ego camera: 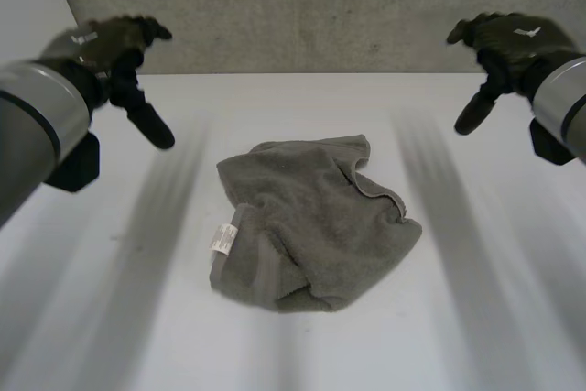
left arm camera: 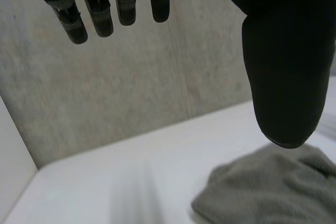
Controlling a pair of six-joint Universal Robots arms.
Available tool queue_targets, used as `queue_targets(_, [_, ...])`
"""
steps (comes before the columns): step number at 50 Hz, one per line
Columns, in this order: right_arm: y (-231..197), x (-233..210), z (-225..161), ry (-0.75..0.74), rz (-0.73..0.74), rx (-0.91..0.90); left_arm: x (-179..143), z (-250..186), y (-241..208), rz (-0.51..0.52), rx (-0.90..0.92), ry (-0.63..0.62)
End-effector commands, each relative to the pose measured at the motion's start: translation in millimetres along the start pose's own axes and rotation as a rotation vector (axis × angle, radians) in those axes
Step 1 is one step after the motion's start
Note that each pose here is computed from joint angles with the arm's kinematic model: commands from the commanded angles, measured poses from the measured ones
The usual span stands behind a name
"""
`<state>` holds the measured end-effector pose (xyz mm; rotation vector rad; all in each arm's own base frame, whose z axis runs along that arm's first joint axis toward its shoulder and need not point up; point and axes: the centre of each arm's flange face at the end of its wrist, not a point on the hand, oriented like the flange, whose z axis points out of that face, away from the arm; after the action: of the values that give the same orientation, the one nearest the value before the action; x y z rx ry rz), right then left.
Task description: Fold the towel.
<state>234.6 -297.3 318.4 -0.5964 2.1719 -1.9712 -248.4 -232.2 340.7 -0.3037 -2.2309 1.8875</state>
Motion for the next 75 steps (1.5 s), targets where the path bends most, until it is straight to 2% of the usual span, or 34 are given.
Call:
queue_targets(1, [31.2,-36.3,17.6,-0.223,-0.173,-0.04,0.7,11.3,57.5,-0.001,-0.147,-0.005])
queue_targets(2, [38.0,-51.5,22.0,-0.291,-0.237,-0.028,1.3,15.8,73.9,-0.009,-0.175,-0.005])
queue_targets(3, [38.1,-51.7,22.0,-0.292,-0.238,-0.028,1.3,15.8,74.1,-0.01,-0.175,-0.005])
queue_targets(5, [55.1,-84.7,34.6,-0.422,-0.355,0.0,0.8,23.6,100.8,-0.038,-0.212,-0.013])
queue_targets(8, [73.1,-108.8,47.9,-0.496,-0.423,0.012,0.8,28.4,115.1,-0.049,-0.233,-0.018])
queue_targets(10, [79.2,-117.3,53.1,-0.517,-0.439,0.019,3.1,34.9,143.7,-0.058,-0.285,-0.019])
queue_targets(16, [115.0,-157.3,71.8,-0.59,-0.465,0.013,6.1,41.4,172.7,-0.055,-0.356,-0.019])
queue_targets(27, [141.8,-187.6,70.7,-0.67,-0.532,0.01,20.0,44.4,193.1,-0.073,-0.362,0.014])
queue_targets(36, [148.8,-188.6,65.1,-0.698,-0.531,-0.033,33.5,39.2,203.4,-0.054,-0.384,0.053])
queue_targets(43, [152.8,-190.7,54.1,-0.776,-0.548,-0.075,38.5,35.7,204.7,-0.04,-0.386,0.07])
queue_targets(51, [144.6,-191.3,52.7,-0.786,-0.548,-0.054,40.7,42.2,195.8,-0.045,-0.33,0.075])
queue_targets(55, [125.9,-187.3,57.8,-0.736,-0.555,-0.008,44.4,52.2,167.1,-0.059,-0.221,0.084])
queue_targets(56, [106.6,-182.2,62.2,-0.678,-0.561,0.033,43.6,56.2,149.1,-0.064,-0.17,0.081])
queue_targets(57, [106.4,-182.1,62.3,-0.677,-0.562,0.034,43.6,56.2,148.9,-0.064,-0.169,0.081])
queue_targets(58, [76.5,-166.8,70.9,-0.547,-0.552,0.078,43.4,58.7,126.5,-0.072,-0.105,0.082])
queue_targets(59, [76.2,-166.6,71.0,-0.546,-0.552,0.079,43.4,58.7,126.3,-0.072,-0.105,0.082])
queue_targets(61, [19.8,-130.2,72.6,-0.292,-0.464,0.131,38.8,57.3,77.9,-0.102,0.034,0.078])
queue_targets(62, [19.5,-130.0,72.6,-0.291,-0.464,0.131,38.7,57.3,77.7,-0.102,0.035,0.078])
queue_targets(63, [-0.4,-112.2,69.0,-0.218,-0.408,0.153,34.1,53.6,53.3,-0.121,0.104,0.073])
queue_targets(64, [-0.6,-112.1,69.0,-0.218,-0.407,0.154,29.3,49.6,34.5,-0.135,0.157,0.07])
queue_targets(66, [-24.8,-86.3,47.9,-0.184,-0.331,0.16,28.1,43.0,20.8,-0.142,0.196,0.074])
queue_targets(67, [-24.9,-86.2,47.8,-0.184,-0.33,0.16,28.8,36.5,12.7,-0.146,0.221,0.081])
queue_targets(69, [-37.8,-70.7,13.7,-0.185,-0.312,0.143,28.9,30.3,8.0,-0.15,0.234,0.089])
queue_targets(70, [-37.8,-70.6,13.5,-0.185,-0.312,0.143,28.9,30.2,8.0,-0.15,0.234,0.089])
queue_targets(71, [-31.9,-69.0,-3.3,-0.207,-0.327,0.097,28.6,24.7,6.4,-0.152,0.235,0.091])
queue_targets(72, [-31.8,-69.0,-3.5,-0.208,-0.327,0.096,28.4,19.6,9.4,-0.147,0.225,0.094])
queue_targets(74, [3.5,-78.1,-41.5,-0.33,-0.387,-0.094,28.3,15.3,15.8,-0.142,0.206,0.098])
queue_targets(75, [3.7,-78.2,-41.7,-0.331,-0.387,-0.095,28.2,11.9,24.4,-0.133,0.184,0.102])
